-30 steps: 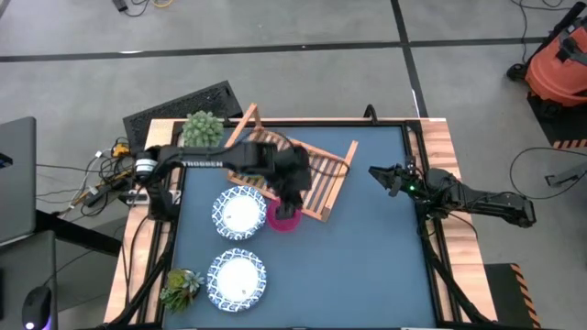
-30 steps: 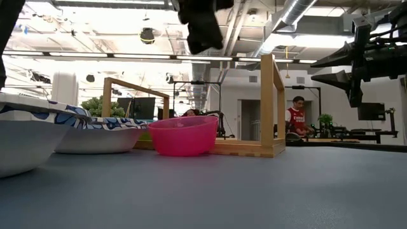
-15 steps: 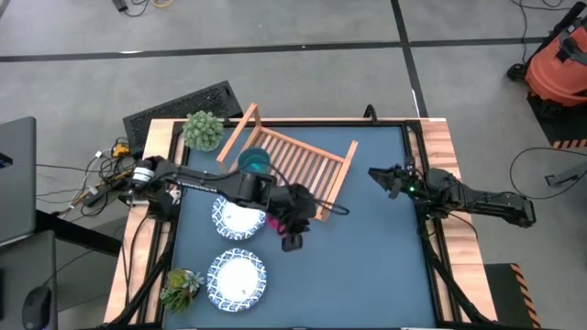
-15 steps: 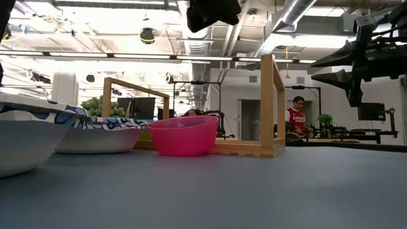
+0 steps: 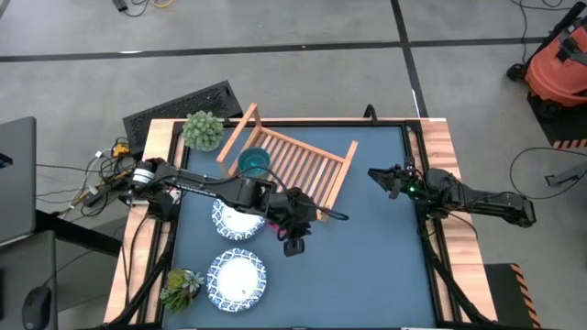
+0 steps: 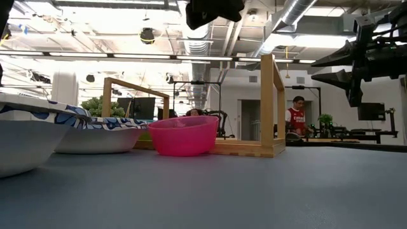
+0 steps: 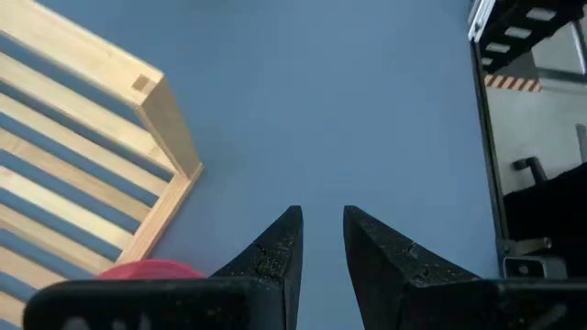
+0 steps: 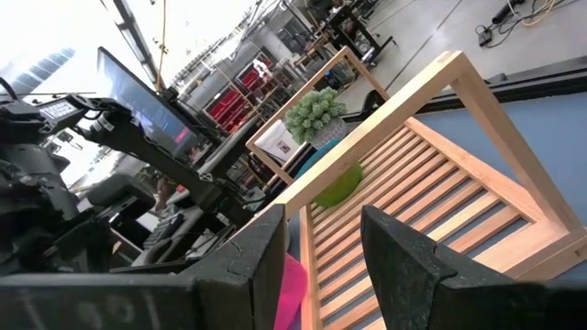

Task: Place and stack bowls onto a shelf
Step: Stack the small red bowl on top of the small blue bowl on the shelf

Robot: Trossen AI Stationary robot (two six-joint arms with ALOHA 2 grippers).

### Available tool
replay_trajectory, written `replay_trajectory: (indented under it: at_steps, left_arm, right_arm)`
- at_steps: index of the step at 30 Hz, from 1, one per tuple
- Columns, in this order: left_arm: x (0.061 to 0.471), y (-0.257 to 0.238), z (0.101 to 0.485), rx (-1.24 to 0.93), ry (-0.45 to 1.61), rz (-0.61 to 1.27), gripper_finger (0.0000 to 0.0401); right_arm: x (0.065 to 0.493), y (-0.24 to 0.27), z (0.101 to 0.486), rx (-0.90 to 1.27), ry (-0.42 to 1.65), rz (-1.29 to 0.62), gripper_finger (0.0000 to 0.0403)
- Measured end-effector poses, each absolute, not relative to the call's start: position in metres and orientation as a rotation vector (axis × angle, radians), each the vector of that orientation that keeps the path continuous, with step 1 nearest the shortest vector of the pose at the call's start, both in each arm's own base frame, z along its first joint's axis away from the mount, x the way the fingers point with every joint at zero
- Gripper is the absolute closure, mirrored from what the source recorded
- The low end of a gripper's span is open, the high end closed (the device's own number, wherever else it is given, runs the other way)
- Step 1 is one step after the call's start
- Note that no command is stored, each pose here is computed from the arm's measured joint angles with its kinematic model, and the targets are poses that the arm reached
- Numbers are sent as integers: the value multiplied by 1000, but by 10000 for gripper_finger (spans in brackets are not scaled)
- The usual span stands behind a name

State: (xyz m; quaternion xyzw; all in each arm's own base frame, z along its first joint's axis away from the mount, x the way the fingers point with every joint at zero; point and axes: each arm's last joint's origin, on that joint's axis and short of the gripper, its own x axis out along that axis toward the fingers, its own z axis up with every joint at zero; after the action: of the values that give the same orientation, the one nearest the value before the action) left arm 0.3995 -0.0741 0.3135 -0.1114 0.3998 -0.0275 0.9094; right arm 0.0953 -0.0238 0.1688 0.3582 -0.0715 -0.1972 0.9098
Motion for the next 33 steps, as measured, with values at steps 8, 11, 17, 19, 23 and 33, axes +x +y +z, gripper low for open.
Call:
replay_trajectory:
  at_steps: [8,11,17,19,23,33]
  left_arm:
    - [397,-55,321,-110,805,-83,334]
    - [397,-43,322,-94,813,-65,334]
    - [395,-21,310,-94,899,-74,334]
    - [393,-16,297,-97,936,-60,334]
    - [390,-7,272,-108,997,-34,333]
    - [382,11,239,-72,1063,-23,333]
  right_arm:
    - [95,-24,169,739,-148,-407,232]
    - [95,-24,169,739,-147,-406,232]
    - [95,-24,169,739,-147,-406,232]
    - [95,-24,169,739,-146,-403,232]
    - [95,-23,169,739,-142,-398,232]
    - [95,-23,169,711,-137,-399,232]
